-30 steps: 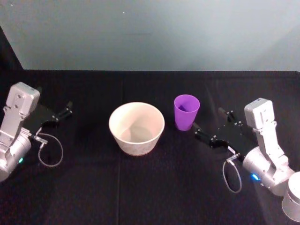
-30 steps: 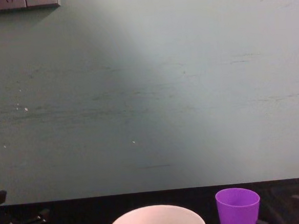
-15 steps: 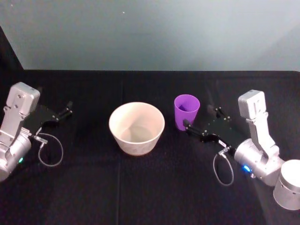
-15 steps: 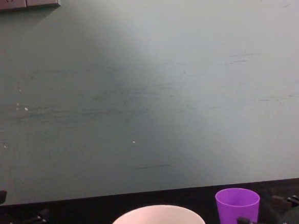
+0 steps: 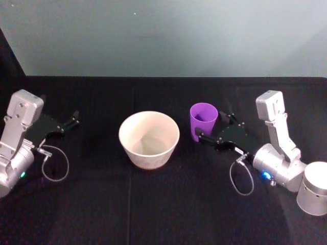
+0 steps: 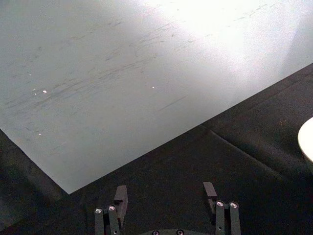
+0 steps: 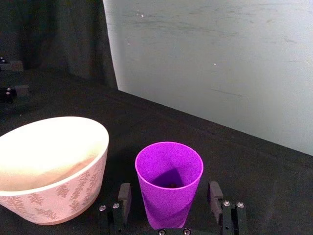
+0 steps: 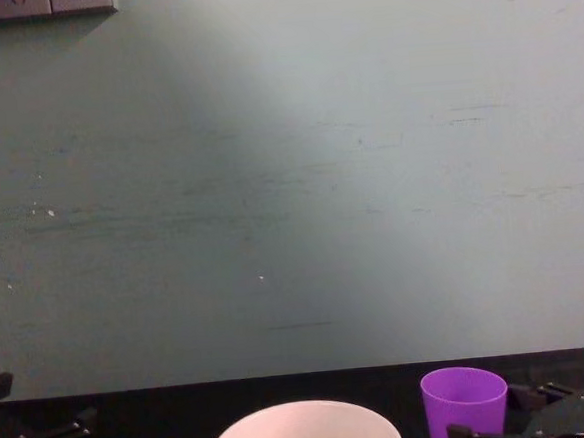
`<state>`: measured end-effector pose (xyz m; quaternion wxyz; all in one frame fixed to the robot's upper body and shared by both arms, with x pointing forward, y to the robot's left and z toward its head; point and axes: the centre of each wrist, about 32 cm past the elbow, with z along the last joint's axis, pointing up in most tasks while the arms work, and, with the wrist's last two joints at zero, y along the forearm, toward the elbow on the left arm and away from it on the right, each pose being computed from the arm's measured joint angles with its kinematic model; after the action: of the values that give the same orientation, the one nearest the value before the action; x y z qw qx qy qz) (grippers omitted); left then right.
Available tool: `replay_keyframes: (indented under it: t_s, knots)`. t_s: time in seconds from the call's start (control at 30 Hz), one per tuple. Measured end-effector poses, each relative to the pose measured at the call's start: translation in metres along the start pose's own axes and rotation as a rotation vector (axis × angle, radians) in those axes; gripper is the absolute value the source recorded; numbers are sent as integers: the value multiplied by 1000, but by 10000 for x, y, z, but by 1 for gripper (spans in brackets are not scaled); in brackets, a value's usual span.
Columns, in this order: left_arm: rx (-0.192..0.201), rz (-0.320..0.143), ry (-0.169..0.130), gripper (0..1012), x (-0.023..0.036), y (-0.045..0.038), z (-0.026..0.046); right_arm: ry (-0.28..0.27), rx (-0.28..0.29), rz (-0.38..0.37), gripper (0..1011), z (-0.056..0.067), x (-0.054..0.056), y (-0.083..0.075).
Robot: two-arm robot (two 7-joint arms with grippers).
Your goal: Pick up the cup and pour the mung beans from the cup into the bowl.
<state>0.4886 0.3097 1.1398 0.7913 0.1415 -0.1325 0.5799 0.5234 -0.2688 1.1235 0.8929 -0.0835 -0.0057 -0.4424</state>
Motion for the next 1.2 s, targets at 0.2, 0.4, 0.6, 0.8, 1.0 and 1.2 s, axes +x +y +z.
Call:
replay_keyframes:
  t_s: [0.2,0.4,0.6,0.8,1.0,1.2]
  knots:
    - [0,0,0,1000,0,0,0,-5,-10,12,1000,-1,21,42]
    - [0,0,0,1000,0,0,0,-20,-21,21,1000,23,40,86]
    - [0,0,0,1000,0,0,0,-29,-29,26,1000,36,58,130]
    - [0,0,0,1000,0,0,0,-26,-23,31,1000,50,64,173]
    - [0,0,0,1000,0,0,0,-27,-16,36,1000,69,68,206]
    - [0,0,0,1000,0,0,0,-27,-19,40,1000,66,74,234]
